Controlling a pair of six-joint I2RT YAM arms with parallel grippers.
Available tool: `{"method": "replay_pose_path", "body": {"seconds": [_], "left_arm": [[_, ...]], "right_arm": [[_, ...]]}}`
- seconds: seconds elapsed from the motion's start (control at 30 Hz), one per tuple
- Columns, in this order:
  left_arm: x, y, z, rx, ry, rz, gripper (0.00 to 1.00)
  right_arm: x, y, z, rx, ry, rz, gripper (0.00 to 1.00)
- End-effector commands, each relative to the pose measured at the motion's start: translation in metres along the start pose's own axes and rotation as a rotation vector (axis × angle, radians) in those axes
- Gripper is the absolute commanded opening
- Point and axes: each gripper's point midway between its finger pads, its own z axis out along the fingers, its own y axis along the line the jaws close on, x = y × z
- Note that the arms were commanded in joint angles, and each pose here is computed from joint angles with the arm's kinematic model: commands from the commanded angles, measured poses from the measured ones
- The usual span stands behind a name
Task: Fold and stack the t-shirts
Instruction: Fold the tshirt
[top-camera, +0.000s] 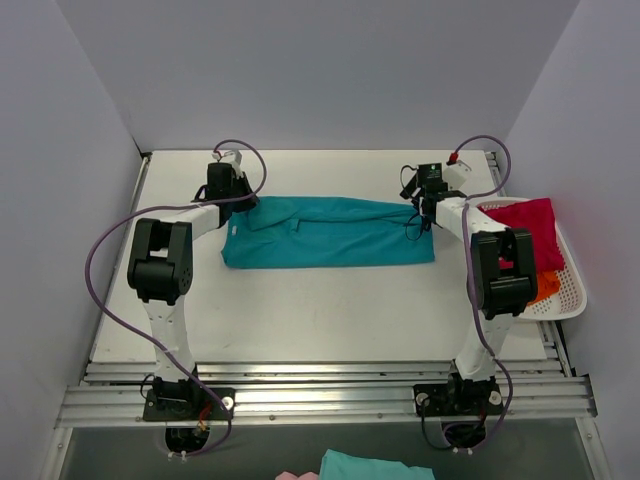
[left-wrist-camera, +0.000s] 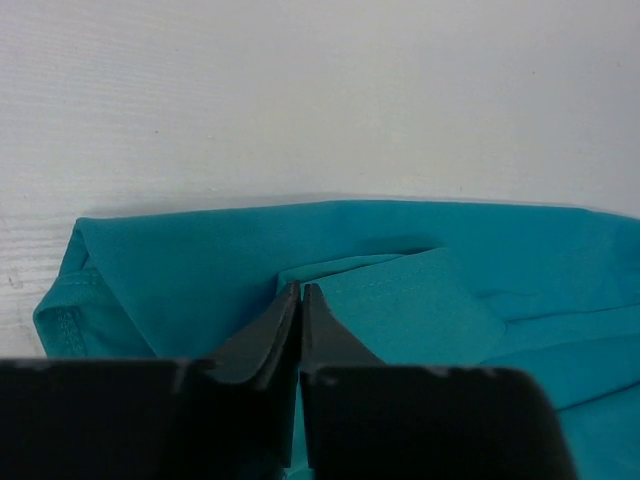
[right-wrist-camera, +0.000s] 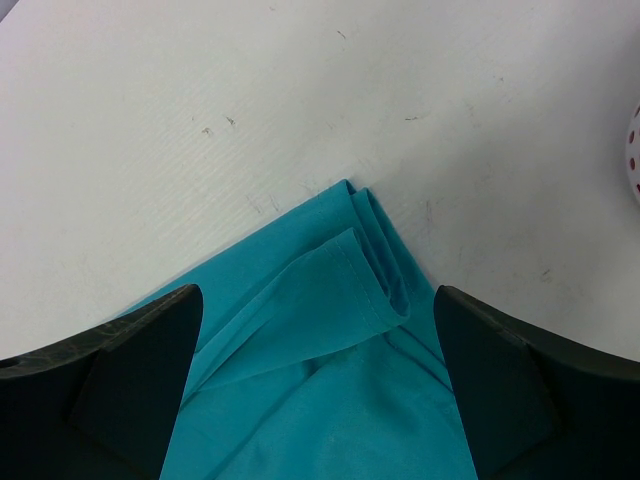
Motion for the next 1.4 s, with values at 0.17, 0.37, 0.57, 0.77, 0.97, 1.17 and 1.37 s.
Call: {"method": "replay_pose_path", "body": {"seconds": [0.17, 0.37, 0.57, 0.77, 0.97, 1.17, 1.37], "left_arm": [[-0.017, -0.007, -0.014, 0.014, -0.047, 0.020, 0.02], [-0.016, -0.006, -0.025, 0.007, -0.055, 0.026, 0.02], [-0.013, -0.016, -0.037, 0.014, -0.060, 0.050, 0.02], [-0.003, -0.036, -0.073, 0.031, -0.080, 0.114, 0.02], [0.037, -0.044, -0.104, 0.017, -0.025, 0.180, 0.02], [0.084, -0.052, -0.129, -0.073, 0.037, 0.269, 0.08], [0.109, -0.031, -0.153, -0.390, 0.048, 0.382, 0.97]], "right_arm": [[-0.010, -0.004, -0.002, 0.006, -0.024, 0.005, 0.96], [-0.009, -0.004, -0.006, -0.005, -0.020, 0.011, 0.95], [-0.011, -0.005, -0.011, -0.012, -0.025, 0.015, 0.95], [-0.009, -0.006, -0.014, -0.020, -0.022, 0.019, 0.95], [-0.005, -0.006, -0.017, -0.029, -0.013, 0.018, 0.94], [-0.003, -0.005, -0.017, -0.037, -0.007, 0.017, 0.95], [-0.002, -0.006, -0.017, -0.038, -0.006, 0.018, 0.95]]}}
